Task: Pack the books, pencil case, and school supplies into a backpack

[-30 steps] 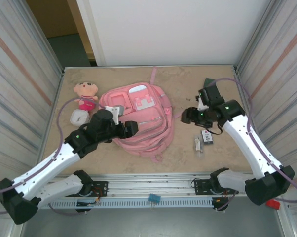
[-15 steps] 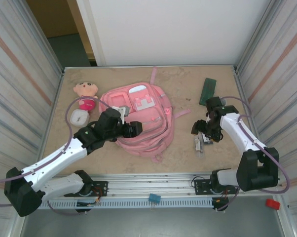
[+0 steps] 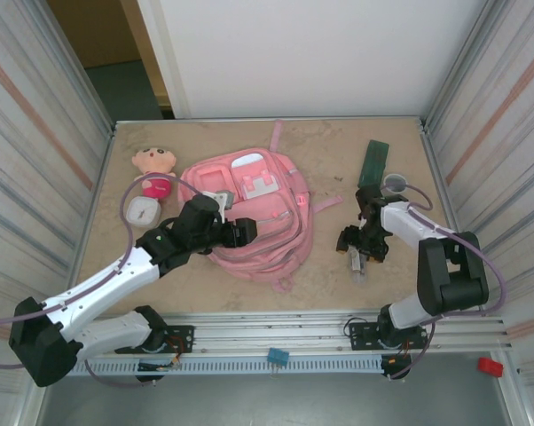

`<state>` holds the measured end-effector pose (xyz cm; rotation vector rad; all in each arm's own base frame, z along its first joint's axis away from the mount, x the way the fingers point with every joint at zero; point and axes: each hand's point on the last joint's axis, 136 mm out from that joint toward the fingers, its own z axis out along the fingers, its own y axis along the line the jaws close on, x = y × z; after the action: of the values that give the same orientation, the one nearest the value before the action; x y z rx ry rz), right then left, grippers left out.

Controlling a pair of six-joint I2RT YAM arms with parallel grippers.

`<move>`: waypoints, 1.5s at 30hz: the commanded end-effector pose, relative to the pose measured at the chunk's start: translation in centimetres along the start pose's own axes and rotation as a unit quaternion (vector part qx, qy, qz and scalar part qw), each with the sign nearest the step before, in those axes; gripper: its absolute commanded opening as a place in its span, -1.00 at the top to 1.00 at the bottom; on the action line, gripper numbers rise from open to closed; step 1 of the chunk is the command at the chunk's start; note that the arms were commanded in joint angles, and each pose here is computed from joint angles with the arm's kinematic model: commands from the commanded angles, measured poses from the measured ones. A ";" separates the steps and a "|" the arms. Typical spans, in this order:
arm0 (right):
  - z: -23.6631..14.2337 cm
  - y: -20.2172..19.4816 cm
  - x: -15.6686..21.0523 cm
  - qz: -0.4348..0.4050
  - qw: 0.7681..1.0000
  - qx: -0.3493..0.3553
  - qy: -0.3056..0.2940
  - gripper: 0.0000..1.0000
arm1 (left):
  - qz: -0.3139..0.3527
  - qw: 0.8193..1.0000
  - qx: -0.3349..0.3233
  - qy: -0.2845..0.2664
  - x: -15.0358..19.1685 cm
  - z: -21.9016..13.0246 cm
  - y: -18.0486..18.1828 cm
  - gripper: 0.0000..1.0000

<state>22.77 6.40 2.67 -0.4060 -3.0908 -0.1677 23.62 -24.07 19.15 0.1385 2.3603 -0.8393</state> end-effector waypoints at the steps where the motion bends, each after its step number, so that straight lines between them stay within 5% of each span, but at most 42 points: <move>1: 0.9 0.6 0.6 -0.018 1.000 -0.007 0.014 -0.49 | 0.006 1.000 -0.004 -0.006 -0.2 0.2 0.3 -0.42; 5: 0.8 2.1 1.4 -0.029 0.999 -0.031 0.026 -0.38 | 0.004 1.000 -0.004 -0.005 -0.2 0.3 0.3 -0.42; 15: 0.0 1.5 2.8 -0.047 0.998 0.009 0.034 -0.46 | 0.001 1.000 0.003 0.003 0.0 0.9 0.1 -0.42; 27: -4.3 1.0 -1.1 -0.047 0.998 -0.003 -0.031 -0.55 | 0.001 1.000 -0.002 -0.004 -0.2 0.5 0.2 -0.42; 45: -0.7 3.9 4.6 -0.083 0.994 -0.016 0.065 -0.52 | -0.005 1.000 -0.002 0.008 0.1 1.3 0.4 -0.42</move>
<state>20.49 10.29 4.12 -0.1116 -3.0405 -0.2059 24.11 -24.59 18.21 0.1389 2.3812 -0.8329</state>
